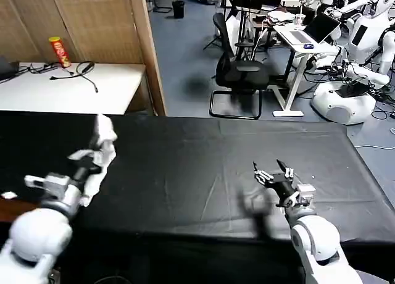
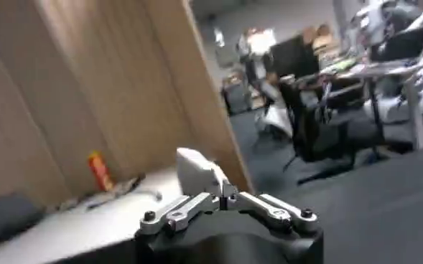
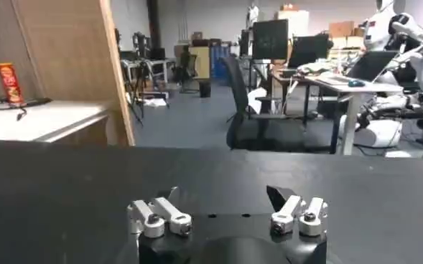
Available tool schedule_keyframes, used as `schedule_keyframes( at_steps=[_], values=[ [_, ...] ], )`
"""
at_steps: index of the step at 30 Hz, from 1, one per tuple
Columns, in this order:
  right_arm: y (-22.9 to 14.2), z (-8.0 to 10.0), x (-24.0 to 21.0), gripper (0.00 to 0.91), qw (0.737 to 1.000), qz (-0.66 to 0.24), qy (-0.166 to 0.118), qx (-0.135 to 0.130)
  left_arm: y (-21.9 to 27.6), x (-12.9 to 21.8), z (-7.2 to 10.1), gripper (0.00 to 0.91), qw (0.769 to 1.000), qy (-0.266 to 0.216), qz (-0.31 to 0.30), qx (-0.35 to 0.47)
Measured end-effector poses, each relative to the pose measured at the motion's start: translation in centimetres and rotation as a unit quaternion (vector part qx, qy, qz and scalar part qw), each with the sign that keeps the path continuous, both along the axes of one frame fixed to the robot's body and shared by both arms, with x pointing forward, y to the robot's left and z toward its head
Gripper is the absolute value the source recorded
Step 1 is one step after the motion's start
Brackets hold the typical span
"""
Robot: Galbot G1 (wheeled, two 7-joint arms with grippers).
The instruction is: Fold and organize the clothes.
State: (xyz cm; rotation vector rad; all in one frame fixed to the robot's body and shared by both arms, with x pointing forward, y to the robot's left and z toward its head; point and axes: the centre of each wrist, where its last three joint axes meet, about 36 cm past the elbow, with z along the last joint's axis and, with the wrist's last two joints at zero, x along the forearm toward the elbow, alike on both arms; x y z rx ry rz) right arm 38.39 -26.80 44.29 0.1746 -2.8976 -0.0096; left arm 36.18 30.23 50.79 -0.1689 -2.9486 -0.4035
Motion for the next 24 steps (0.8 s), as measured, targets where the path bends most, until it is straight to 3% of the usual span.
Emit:
schedule_keyframes(
  at_steps=[1,2,3,5,8,15,24],
  values=[
    [0.1,0.0,-0.2,0.878,1.000,0.002,0.001,0.000,-1.0,0.1,-1.0,0.000,1.000,0.011,-0.007,-0.010],
    [0.1,0.0,-0.3,0.878,1.000,0.003,0.003,0.001,-2.2,0.2,-2.1,0.653,0.999,0.024,-0.015,-0.023],
    [0.1,0.0,-0.4,0.878,1.000,0.005,0.005,0.001,-3.3,0.3,-3.1,0.878,0.999,0.035,-0.019,-0.032],
    [0.2,0.1,-0.6,0.878,1.000,0.010,0.012,0.007,-5.7,0.4,-4.9,0.878,0.996,0.056,-0.034,-0.058],
    [0.4,0.4,-0.6,0.878,0.999,0.027,0.034,0.031,-9.6,0.2,-6.2,0.878,0.990,0.071,-0.071,-0.095],
    [1.6,0.5,-0.3,0.878,0.990,0.077,0.083,0.084,-13.0,-0.5,-6.3,0.878,0.981,0.050,-0.131,-0.131],
    [8.0,-1.6,1.8,0.878,0.978,0.143,0.113,0.099,-10.6,-0.9,-5.9,0.878,0.987,0.024,-0.110,-0.112]
  ],
)
